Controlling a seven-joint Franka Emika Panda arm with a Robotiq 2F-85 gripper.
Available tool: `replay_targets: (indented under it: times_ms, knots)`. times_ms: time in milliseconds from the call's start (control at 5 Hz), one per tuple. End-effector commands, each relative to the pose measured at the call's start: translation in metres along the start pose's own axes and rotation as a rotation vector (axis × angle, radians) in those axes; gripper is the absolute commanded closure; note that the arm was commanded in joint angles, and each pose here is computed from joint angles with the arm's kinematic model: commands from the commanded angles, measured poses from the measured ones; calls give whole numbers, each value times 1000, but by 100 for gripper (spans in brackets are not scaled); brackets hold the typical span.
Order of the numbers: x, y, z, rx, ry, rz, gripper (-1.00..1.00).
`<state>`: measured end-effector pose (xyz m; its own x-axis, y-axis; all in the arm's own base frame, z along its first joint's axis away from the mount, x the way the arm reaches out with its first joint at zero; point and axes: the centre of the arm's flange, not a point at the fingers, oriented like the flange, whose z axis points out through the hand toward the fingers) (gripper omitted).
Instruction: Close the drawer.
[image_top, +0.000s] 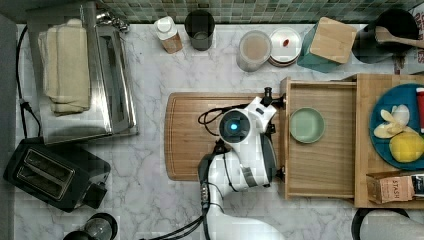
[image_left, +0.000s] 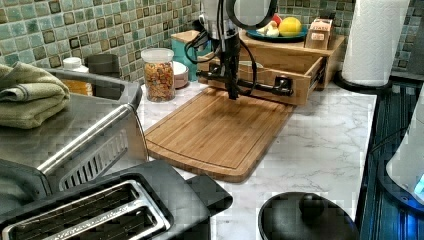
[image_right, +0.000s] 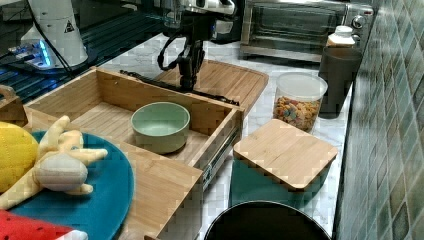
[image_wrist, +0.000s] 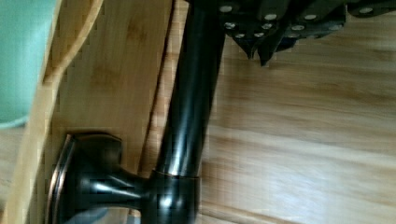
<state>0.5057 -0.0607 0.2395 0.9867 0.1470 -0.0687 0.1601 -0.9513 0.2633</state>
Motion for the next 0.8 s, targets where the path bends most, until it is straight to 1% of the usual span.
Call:
replay_targets:
  times_ms: [200, 400, 600, 800]
  knots:
    - [-34, 207, -12, -48, 138, 123, 100]
    - [-33, 264, -15, -25, 54, 141, 100]
    - [-54, 308, -7, -41, 112, 151, 100]
    - [-75, 346, 3, -51, 141, 205, 100]
